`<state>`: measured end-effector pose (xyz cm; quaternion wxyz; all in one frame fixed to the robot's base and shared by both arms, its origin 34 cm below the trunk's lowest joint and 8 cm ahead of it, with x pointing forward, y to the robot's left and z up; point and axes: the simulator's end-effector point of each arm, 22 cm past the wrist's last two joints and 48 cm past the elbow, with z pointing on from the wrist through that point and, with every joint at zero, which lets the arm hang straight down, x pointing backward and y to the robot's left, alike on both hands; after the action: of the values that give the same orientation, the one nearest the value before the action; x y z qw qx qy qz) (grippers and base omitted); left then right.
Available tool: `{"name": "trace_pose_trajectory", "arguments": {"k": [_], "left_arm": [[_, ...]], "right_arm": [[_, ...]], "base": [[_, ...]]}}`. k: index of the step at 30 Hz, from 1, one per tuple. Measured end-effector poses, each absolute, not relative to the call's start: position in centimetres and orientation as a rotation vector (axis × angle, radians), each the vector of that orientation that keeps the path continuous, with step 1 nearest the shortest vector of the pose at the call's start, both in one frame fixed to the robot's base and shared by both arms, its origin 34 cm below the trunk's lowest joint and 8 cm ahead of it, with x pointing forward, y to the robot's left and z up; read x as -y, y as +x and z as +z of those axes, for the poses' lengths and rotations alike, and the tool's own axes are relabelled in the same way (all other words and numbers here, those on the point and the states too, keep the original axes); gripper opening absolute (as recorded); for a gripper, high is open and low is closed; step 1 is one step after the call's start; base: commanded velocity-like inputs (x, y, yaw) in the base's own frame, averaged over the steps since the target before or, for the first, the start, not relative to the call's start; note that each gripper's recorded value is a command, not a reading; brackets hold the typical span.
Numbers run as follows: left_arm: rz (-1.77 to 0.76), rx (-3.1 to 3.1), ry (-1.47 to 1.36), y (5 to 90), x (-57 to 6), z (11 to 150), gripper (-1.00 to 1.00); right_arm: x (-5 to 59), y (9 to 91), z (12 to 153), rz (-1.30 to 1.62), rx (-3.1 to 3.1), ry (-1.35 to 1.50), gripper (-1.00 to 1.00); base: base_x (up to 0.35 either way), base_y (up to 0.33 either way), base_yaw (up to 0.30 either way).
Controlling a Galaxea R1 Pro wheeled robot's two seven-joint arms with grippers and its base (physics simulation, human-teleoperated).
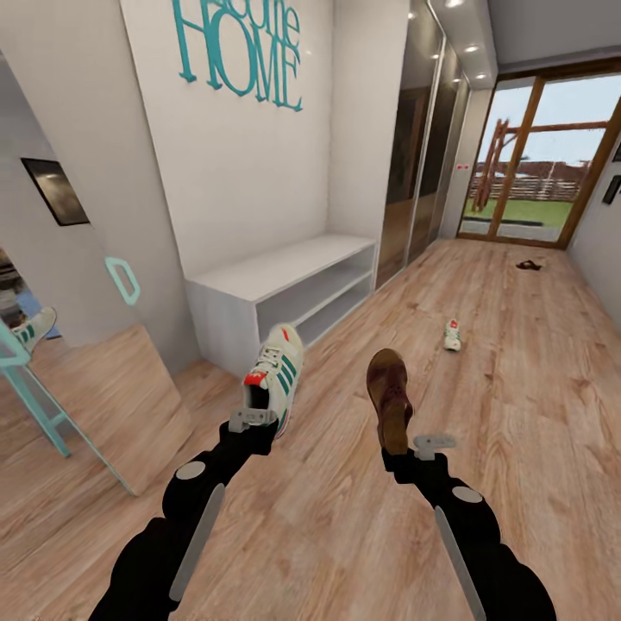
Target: Pick up the two gym shoes and the two sandals from the corridor floor and place them onto the hallstand (shoe rack) in the corridor, making sure they are on the rack and not on the floor. Arrange them so the two gym shoes are next to each other and the two sandals are next to each other.
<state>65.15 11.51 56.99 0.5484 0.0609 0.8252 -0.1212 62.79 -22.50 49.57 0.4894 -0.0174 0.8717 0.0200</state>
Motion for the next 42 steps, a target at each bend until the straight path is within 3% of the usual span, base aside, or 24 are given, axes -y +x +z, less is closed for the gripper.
{"name": "trace_pose_trajectory", "arguments": {"k": [14,23,42], "left_arm": [[-0.286,-1.940,0.146,65.1,-11.5,57.9,-1.00],[-0.285,-1.931,0.147,65.0,-11.5,58.4,-1.00],[-0.282,-1.910,0.150,64.8,-11.5,59.6,-1.00]], "right_arm": [[22.5,62.8,50.4,0.045,-2.103,-0.044,-1.00],[22.5,62.8,50.9,0.045,-2.093,-0.044,-1.00],[22.5,62.8,52.1,0.044,-2.070,-0.045,-1.00]], "base": [[-0.006,0.000,0.235],[-0.241,0.000,0.235],[-0.059,0.000,0.235]]}}
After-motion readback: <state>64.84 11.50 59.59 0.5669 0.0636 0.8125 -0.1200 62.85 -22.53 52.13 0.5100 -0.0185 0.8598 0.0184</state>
